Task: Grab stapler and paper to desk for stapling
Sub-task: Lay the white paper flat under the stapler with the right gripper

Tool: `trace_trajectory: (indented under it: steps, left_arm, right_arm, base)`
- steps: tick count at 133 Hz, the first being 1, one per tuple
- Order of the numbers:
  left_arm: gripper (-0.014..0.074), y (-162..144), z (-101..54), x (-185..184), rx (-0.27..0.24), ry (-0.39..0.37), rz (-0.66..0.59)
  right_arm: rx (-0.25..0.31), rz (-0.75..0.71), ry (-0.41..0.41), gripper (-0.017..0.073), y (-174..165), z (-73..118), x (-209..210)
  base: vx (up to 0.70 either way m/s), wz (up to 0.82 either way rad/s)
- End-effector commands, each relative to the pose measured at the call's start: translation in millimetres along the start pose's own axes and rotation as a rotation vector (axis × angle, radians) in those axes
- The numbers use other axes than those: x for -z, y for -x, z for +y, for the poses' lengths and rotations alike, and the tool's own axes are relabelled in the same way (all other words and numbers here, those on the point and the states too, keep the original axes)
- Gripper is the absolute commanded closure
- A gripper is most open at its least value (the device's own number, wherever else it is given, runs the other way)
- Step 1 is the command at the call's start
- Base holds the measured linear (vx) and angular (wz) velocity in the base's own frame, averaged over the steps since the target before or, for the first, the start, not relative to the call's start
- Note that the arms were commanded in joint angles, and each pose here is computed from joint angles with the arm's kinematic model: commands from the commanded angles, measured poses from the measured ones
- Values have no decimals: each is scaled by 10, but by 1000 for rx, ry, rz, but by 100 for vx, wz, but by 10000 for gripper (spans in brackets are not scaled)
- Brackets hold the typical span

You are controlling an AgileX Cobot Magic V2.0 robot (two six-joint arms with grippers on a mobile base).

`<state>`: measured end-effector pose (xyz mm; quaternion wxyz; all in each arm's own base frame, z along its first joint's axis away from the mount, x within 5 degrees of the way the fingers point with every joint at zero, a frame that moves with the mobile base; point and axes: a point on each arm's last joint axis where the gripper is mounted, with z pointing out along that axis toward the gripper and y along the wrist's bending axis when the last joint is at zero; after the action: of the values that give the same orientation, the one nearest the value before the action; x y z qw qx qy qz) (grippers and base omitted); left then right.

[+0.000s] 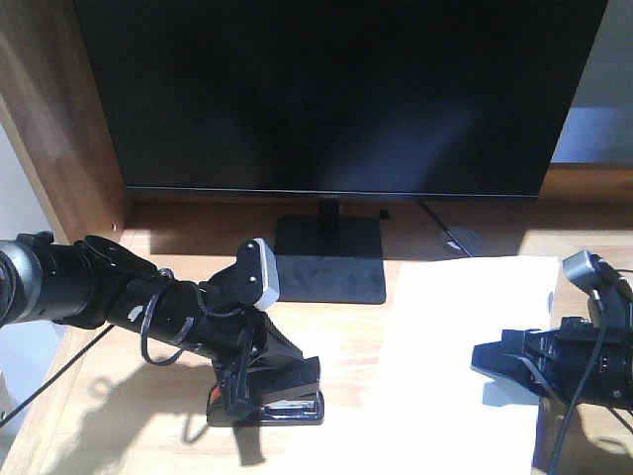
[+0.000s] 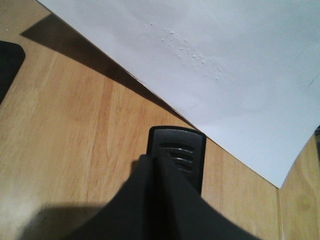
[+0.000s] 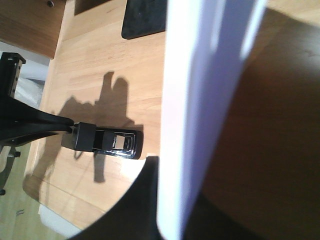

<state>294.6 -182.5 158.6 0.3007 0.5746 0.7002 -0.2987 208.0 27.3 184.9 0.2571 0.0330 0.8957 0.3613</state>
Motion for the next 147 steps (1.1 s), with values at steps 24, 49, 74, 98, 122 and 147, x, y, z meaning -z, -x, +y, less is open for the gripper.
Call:
trace_trajectory:
  steps: [24, 49, 74, 98, 122, 147]
  left_arm:
    - [600, 210, -11, 106, -13, 12, -80]
    - [600, 210, -11, 106, -13, 12, -80]
    - [600, 210, -11, 106, -13, 12, -80]
    - [600, 210, -11, 106, -13, 12, -80]
    - [600, 210, -11, 106, -13, 12, -80]
    - [600, 210, -11, 106, -13, 12, -80]
  right_arm:
    - [77, 23, 92, 562, 21, 111, 45]
    - [103, 83, 174, 562, -23, 113, -12]
    - [106, 127, 220, 562, -54, 80, -80]
    - [191, 207, 273, 562, -150, 185, -222]
    - [199, 240, 219, 562, -209, 232, -408]
    - [101, 220, 175, 562, -192, 130, -534]
  base:
    - [0, 0]
    - [0, 0]
    - [0, 0]
    - [0, 0]
    - [0, 0]
    - [0, 0]
